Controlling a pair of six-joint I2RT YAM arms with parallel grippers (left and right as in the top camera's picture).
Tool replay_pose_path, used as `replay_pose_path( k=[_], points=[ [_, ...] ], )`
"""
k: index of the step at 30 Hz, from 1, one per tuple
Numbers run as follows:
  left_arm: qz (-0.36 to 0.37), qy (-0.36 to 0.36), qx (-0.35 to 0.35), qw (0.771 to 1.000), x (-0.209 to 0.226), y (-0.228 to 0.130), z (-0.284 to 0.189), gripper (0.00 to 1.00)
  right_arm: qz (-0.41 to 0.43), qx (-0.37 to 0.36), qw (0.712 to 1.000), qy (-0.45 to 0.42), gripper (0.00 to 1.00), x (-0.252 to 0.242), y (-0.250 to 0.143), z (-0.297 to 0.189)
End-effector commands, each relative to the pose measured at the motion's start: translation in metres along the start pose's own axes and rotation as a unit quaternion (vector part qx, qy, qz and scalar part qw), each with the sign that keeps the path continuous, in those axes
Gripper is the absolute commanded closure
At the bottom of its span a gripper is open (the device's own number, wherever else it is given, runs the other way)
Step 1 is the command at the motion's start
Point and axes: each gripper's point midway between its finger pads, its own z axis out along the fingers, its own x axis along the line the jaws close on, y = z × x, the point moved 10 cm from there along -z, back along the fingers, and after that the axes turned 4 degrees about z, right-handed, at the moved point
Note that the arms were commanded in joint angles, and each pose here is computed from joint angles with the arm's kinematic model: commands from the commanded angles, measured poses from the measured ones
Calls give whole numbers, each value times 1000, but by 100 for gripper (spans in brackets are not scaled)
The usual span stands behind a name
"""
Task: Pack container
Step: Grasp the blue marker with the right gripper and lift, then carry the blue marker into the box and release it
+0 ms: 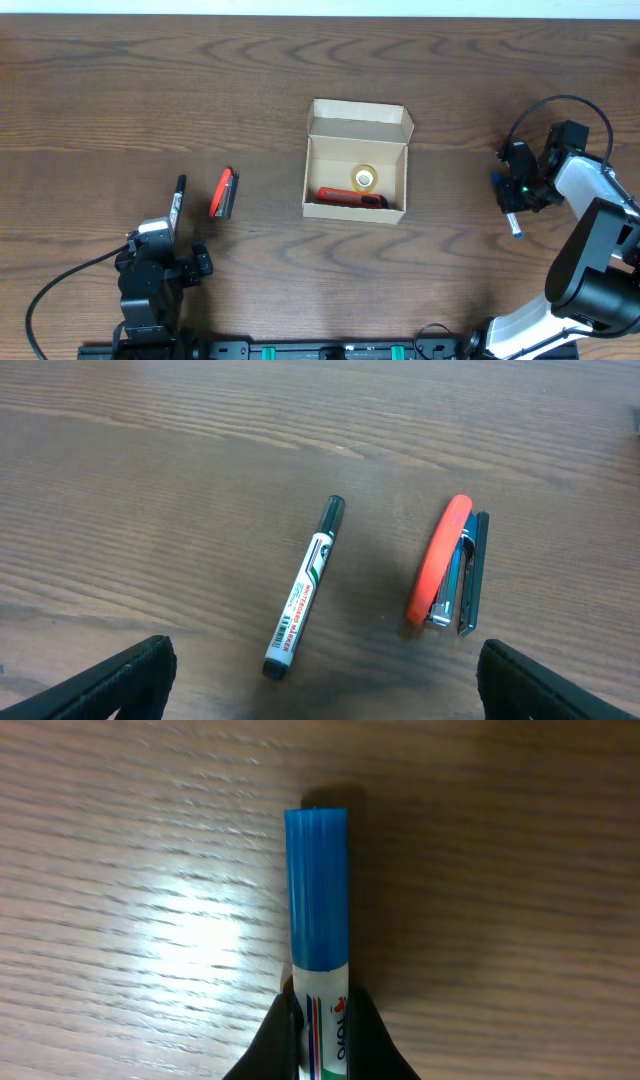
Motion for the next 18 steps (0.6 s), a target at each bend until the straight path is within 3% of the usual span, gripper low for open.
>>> replay_pose_path(
  k=[1, 9, 14, 18],
  points=[
    [-4, -3, -9, 1000, 0, 6, -3, 5, 7, -6, 998, 56, 99, 12, 4, 10],
    [-4, -3, -9, 1000, 0, 6, -3, 5, -57, -159, 981, 96, 99, 52, 72, -71],
    [-4, -3, -9, 1000, 0, 6, -3, 5, -153, -235, 950, 137, 99, 110, 104, -127],
    [-4, -3, -9, 1000, 0, 6, -3, 5, -292, -230, 915, 154, 99, 173, 108, -150]
  ],
)
